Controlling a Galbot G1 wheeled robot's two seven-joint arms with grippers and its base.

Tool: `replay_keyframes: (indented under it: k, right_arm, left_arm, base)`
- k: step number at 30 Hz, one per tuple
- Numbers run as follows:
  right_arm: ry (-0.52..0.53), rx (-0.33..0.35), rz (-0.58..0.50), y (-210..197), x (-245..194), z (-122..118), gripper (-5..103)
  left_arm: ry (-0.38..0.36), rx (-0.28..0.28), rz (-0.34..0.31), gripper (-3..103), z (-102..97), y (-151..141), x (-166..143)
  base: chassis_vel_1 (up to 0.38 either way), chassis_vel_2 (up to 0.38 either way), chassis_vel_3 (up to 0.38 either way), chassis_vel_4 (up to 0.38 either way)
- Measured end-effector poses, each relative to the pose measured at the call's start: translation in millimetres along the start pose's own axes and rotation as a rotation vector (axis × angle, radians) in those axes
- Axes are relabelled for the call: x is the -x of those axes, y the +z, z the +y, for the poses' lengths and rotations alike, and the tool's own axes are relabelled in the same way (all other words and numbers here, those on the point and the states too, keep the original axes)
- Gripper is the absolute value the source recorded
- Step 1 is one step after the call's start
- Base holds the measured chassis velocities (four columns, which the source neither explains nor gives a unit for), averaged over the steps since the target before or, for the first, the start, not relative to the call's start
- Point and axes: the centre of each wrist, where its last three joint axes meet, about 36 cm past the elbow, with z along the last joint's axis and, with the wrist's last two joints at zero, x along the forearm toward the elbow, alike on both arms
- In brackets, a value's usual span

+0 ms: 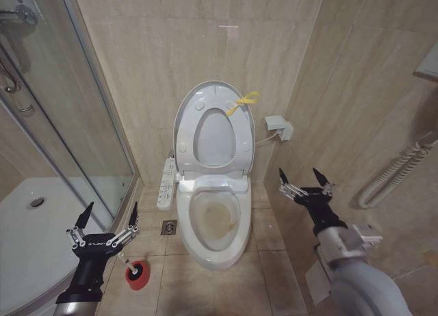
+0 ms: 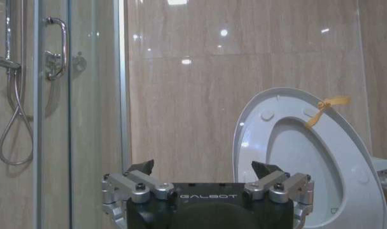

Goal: Open the toilet lid, clean the toilet bowl with a toilet brush, close the toilet lid, and flush.

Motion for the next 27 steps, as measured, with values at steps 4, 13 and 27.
replay_keyframes:
  k: [4,13,27]
  right_arm:
    - [0.029,-0.018,0.03,7.3,-24.8,3.1,100]
    - [0.101,-0.039,0.082,24.5,-59.4,8.8,100]
    - [0.104,-0.016,0.082,25.2,-64.8,16.6,100]
  left_arm:
    - [0.0,0.0,0.0,100,0.0,0.0,0.0]
    - [0.0,0.0,0.0,100,0.0,0.0,0.0]
    - [0.0,0.0,0.0,100,0.0,0.0,0.0]
  base:
    - [0.0,0.0,0.0,0.0]
    - [0.0,0.0,0.0,0.0]
    - [0.0,0.0,0.0,0.0]
